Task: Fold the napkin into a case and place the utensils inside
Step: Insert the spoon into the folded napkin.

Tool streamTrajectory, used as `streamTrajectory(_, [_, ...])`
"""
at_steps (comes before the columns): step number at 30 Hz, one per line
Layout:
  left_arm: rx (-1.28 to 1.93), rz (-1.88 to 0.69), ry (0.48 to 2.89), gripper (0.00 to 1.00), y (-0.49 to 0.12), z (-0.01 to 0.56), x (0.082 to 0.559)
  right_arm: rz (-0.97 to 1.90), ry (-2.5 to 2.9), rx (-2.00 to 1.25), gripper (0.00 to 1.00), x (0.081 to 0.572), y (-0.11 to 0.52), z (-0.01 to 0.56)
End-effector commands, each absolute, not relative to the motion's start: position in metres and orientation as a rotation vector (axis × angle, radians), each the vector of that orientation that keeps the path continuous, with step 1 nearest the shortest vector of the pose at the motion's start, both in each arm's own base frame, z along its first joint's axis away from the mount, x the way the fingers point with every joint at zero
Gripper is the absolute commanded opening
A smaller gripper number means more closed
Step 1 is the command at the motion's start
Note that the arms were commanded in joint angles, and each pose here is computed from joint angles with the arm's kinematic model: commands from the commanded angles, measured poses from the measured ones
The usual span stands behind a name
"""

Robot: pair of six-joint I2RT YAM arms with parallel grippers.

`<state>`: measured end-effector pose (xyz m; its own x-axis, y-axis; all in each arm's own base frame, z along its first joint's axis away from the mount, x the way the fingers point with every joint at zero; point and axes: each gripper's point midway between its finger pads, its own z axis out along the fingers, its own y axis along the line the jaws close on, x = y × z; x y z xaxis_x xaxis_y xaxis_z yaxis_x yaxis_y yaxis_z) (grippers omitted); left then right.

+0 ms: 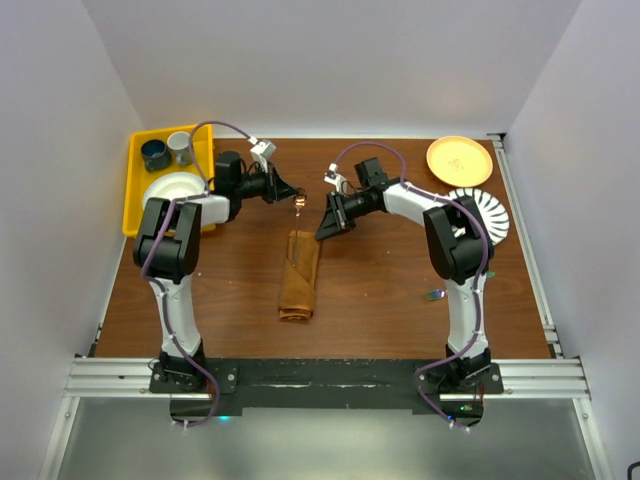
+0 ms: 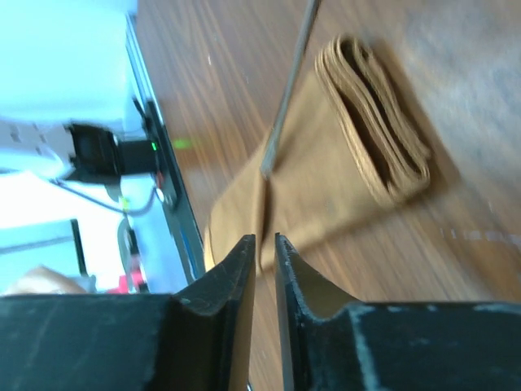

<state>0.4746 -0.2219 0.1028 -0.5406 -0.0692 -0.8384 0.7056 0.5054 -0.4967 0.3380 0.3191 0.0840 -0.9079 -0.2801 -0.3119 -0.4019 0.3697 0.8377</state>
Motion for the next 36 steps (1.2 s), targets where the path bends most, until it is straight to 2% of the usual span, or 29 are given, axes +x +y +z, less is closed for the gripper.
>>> streamTrajectory(1, [0.578,-1.084,1.8,0.0,-0.216,0.116,0.489,1.608,2.372,-0.559,0.16,0.36,0.35,0.11])
streamTrajectory(14, [0.575,-1.101,1.829,0.0,-0.214,0.101,0.48,1.434,2.58,-0.502,0.0,0.355,0.349,0.052])
streamTrajectory(21, [0.57,-1.119,1.861,0.0,-0.215,0.092,0.482,1.363,2.648,-0.531,0.0,0.353,0.346,0.031])
streamTrajectory(36, [0.58,-1.102,1.8,0.0,-0.217,0.107,0.5,1.355,2.667,-0.561,0.0,0.35,0.345,0.025])
